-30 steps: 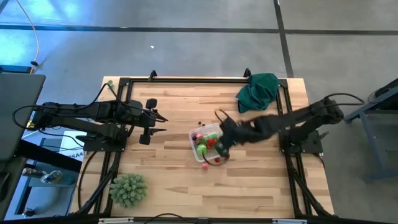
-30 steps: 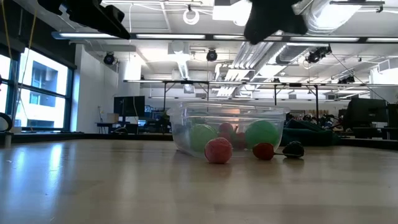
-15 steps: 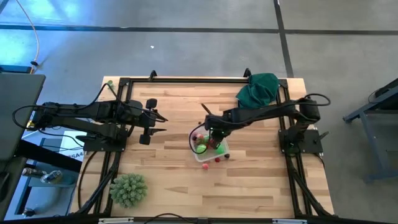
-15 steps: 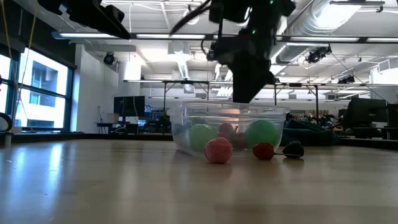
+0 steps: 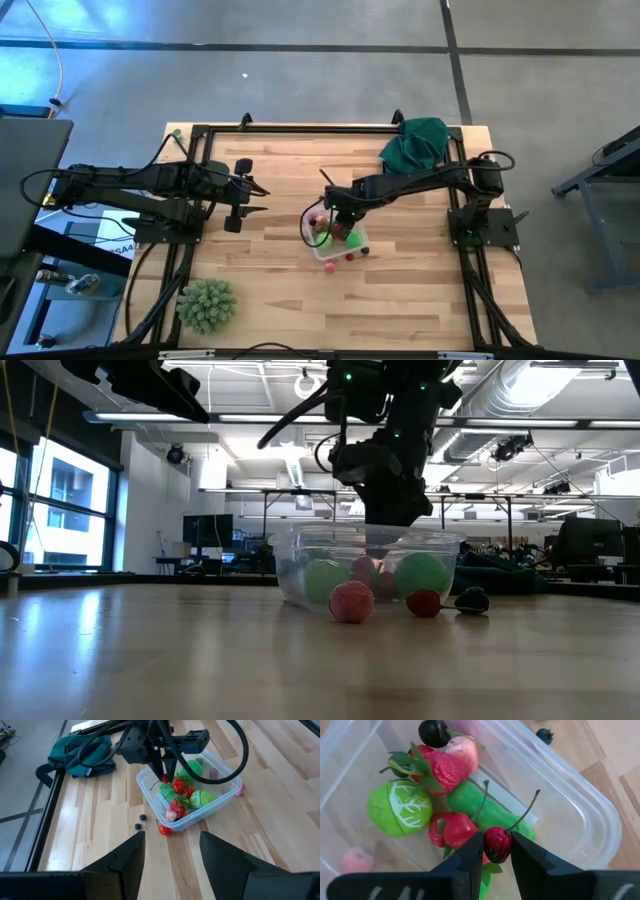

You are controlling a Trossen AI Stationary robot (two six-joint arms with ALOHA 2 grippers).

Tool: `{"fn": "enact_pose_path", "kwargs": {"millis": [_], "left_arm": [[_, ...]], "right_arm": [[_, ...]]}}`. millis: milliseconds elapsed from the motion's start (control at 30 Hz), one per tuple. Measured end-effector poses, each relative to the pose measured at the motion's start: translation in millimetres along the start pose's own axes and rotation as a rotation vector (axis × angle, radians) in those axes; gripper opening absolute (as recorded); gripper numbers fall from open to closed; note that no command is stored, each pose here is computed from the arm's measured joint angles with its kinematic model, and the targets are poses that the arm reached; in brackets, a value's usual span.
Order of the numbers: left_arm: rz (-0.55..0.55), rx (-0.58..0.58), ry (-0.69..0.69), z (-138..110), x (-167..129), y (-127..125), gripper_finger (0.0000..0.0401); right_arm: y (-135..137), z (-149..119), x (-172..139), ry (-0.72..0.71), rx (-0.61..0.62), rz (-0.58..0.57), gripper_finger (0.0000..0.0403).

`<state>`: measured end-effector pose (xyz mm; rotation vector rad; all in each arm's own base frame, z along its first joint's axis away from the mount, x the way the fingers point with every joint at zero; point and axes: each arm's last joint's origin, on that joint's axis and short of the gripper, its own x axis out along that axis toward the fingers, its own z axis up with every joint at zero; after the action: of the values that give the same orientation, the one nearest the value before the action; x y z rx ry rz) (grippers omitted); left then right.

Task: Pick and placing Produce into tupperware
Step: Put the red cherry into the transparent container, then put the blackberry into the transparent container

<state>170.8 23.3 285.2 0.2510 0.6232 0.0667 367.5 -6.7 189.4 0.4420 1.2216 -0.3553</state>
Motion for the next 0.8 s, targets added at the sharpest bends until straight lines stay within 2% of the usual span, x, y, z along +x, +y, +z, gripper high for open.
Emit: {"fn": "enact_pose_path", "kwargs": {"millis": [100, 367, 533, 667, 800], "left_arm": [[0.0, 0.0, 0.0, 0.0, 0.0, 0.0, 0.0179], [0.0, 0.0, 0.0, 0.0, 0.0, 0.1, 0.0179], [0.0, -0.001, 0.0, 0.0, 0.0, 0.1, 0.0179], [0.0, 0.0, 0.0, 0.0, 0.0, 0.0, 0.0179], [0.0, 0.0, 0.0, 0.0, 0.0, 0.0, 0.0179]], "right_arm": [[-1.6, 0.9, 0.0, 0.003, 0.002, 0.005, 0.0094], [-1.5, 1.5, 0.0, -0.007, -0.018, -0.002, 0.0157], [-0.3, 3.3, -5.4, -0.034, -0.02, 0.023, 0.0162], [1.5, 2.6, -32.1, -0.092, -0.025, 0.065, 0.0161], [10.9, -8.7, -79.0, -0.227, -0.085, 0.072, 0.016]]}}
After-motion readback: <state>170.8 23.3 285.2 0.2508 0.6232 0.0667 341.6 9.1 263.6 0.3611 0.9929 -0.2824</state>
